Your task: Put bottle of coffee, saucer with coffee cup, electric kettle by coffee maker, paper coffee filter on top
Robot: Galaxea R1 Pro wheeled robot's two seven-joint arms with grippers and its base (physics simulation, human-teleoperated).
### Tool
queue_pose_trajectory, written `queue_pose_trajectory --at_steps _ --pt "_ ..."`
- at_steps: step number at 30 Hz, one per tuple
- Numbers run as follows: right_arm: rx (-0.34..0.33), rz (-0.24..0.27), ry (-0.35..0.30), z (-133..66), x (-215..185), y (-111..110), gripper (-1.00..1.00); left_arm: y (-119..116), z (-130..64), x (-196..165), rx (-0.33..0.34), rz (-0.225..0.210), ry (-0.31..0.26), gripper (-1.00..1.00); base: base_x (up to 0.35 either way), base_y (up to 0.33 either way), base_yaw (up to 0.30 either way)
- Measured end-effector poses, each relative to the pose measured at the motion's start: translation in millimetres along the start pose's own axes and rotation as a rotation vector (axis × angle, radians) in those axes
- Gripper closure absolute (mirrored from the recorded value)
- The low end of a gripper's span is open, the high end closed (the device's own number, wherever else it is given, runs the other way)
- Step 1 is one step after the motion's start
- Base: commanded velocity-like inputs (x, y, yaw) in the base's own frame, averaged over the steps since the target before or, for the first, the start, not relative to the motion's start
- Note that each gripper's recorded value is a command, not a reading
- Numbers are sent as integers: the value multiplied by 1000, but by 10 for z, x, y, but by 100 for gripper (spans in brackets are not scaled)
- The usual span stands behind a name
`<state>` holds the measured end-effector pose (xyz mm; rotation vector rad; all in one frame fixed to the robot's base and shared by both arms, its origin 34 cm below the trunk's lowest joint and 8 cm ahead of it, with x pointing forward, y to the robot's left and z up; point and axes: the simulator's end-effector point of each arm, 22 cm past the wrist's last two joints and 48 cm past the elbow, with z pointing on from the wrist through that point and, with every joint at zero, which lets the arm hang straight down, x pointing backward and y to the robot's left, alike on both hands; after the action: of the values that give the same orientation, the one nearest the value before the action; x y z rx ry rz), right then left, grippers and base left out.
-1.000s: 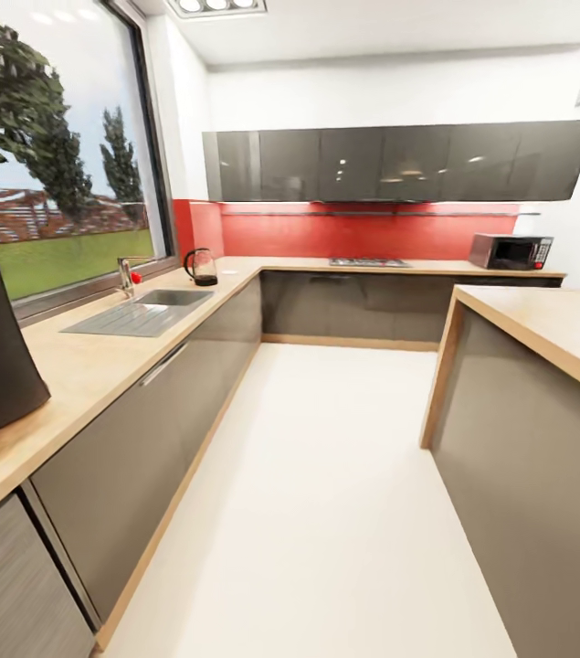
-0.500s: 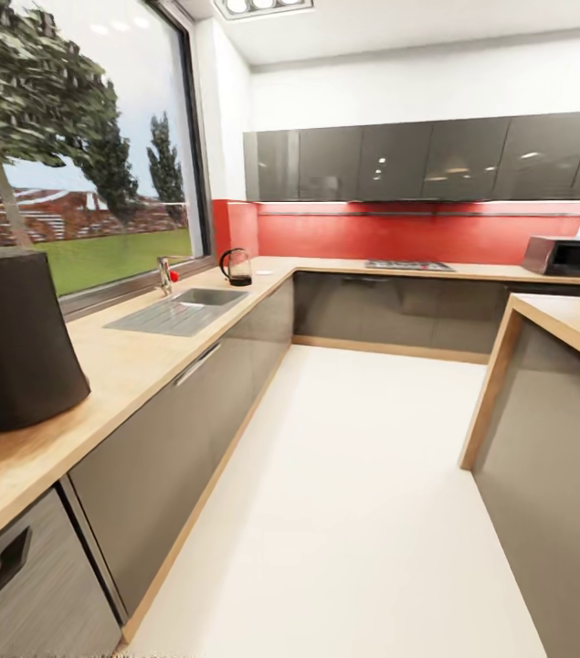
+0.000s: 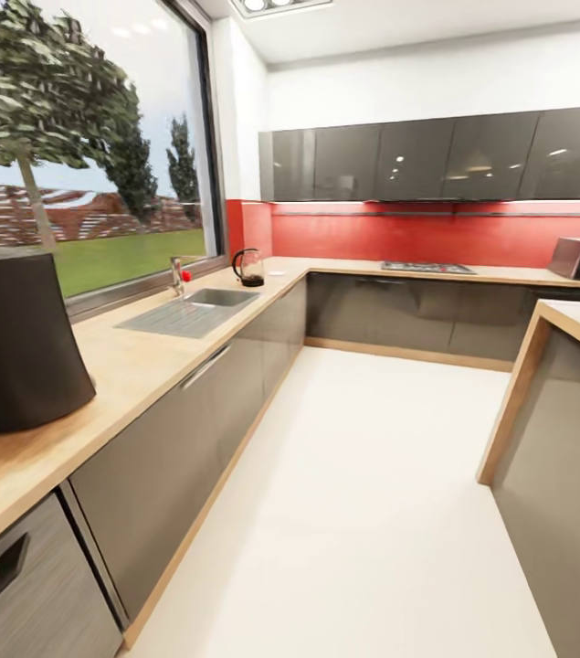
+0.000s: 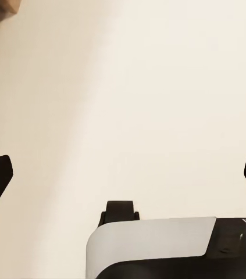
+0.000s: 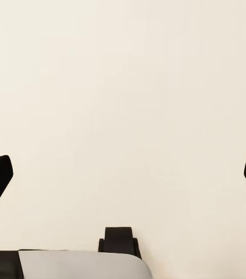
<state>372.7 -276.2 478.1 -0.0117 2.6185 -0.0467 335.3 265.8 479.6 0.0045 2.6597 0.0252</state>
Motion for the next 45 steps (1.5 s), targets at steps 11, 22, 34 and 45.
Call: queue_pose_trajectory --at_steps 11,22,34,45 --pt "1 0 0 1 0 -1 -100 7 1 0 -1 0 0 -100 196 -143 68" --pt "1 0 1 2 1 -2 -100 3 2 -3 0 -2 -1 -100 14 -11 231" --pt "1 0 1 2 1 -2 -100 2 2 -3 0 -2 -1 -100 0 0 242" --pt "1 0 1 2 1 -2 -100 2 2 -3 0 -2 -1 -100 0 0 242"
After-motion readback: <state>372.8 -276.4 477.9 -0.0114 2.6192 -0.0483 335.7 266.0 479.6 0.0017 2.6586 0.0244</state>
